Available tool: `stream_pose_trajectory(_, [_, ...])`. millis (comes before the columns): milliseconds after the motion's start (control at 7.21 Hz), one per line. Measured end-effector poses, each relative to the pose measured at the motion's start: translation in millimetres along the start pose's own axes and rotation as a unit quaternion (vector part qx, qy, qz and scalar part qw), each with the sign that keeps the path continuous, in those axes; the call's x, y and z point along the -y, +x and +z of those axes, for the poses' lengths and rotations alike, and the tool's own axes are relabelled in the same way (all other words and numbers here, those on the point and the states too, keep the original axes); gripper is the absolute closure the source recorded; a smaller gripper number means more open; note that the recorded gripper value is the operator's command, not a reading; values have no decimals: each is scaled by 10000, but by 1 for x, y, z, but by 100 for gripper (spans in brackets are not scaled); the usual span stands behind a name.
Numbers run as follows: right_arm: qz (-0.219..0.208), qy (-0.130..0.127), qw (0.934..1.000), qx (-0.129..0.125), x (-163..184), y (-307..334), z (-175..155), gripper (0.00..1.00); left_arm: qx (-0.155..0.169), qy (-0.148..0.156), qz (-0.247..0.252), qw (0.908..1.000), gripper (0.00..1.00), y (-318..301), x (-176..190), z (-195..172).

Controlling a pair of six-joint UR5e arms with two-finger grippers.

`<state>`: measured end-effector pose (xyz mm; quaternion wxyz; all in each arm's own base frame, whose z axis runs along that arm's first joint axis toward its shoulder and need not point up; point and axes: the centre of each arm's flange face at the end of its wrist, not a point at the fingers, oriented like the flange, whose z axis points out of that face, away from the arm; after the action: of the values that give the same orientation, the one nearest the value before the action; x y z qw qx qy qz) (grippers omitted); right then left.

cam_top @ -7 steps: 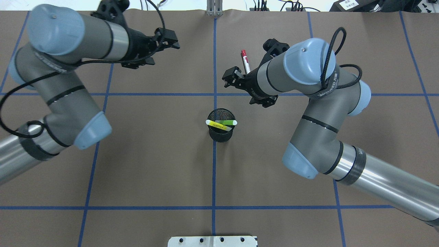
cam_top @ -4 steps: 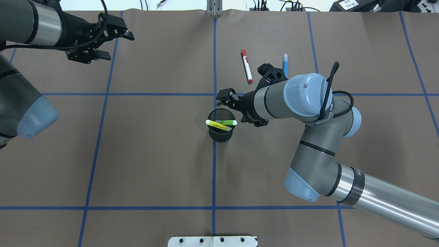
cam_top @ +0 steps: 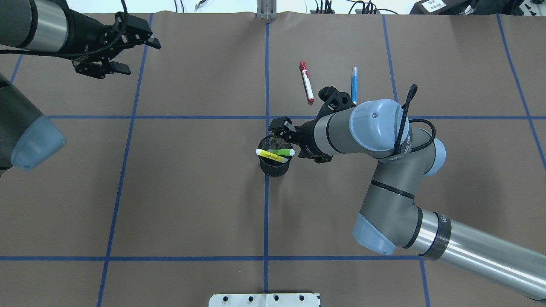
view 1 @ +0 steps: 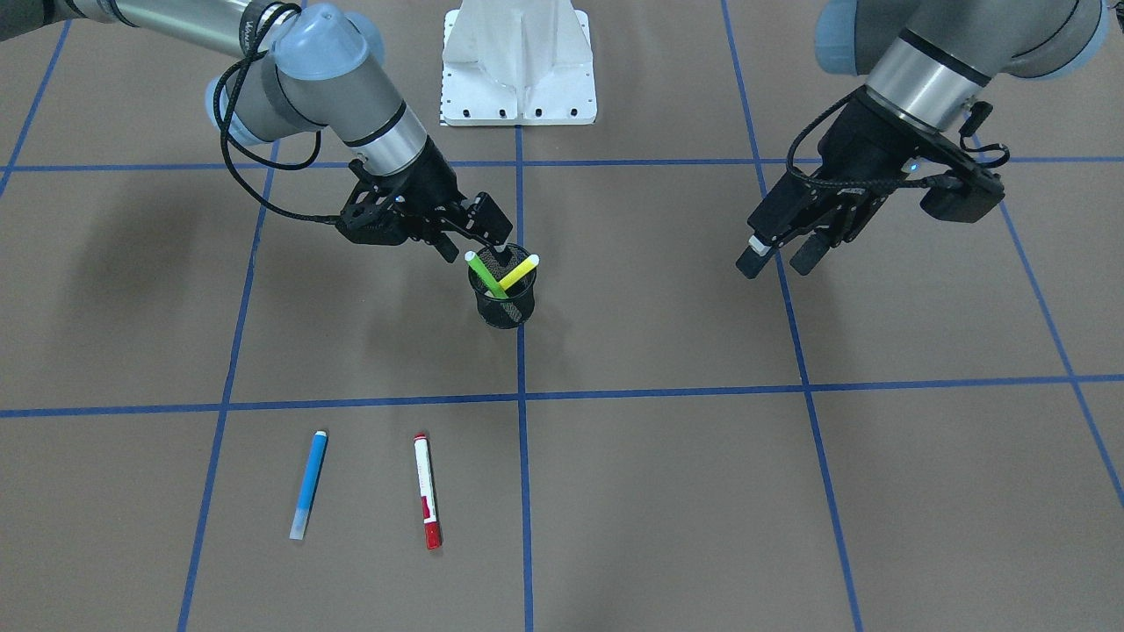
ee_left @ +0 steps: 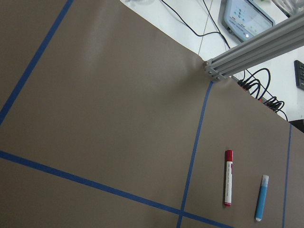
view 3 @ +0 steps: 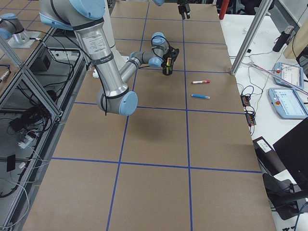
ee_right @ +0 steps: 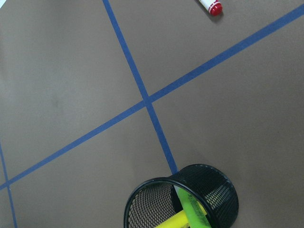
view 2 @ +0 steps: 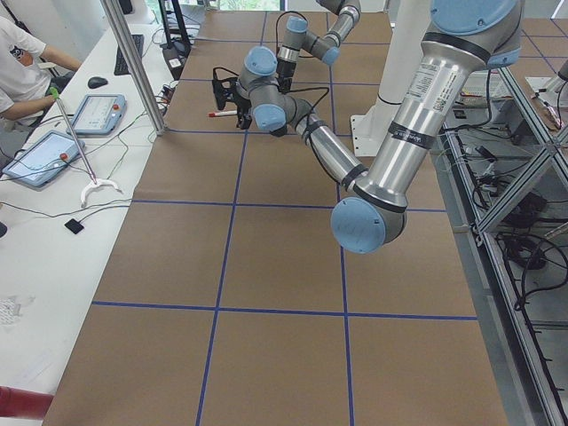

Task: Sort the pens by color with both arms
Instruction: 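Lower the right gripper into the cup toward the highlighters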

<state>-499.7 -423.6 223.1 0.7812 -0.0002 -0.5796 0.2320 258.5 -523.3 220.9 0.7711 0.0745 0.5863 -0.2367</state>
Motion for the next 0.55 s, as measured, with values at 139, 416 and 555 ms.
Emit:
stream_pose_trajectory(139, [1,-6,10000,-14,-1,0,2,8,-2,1,1,10000,1,0,0,0])
stream_pose_trajectory(416, [-5,-26,10000,-27,-4,0,4,9,-11,1,5,10000,1,1,0,-1])
stream_pose_trajectory(555, [-9,-37,10000,-33,-5,0,6,16,-21,1,10,10000,0,2,-1,-2])
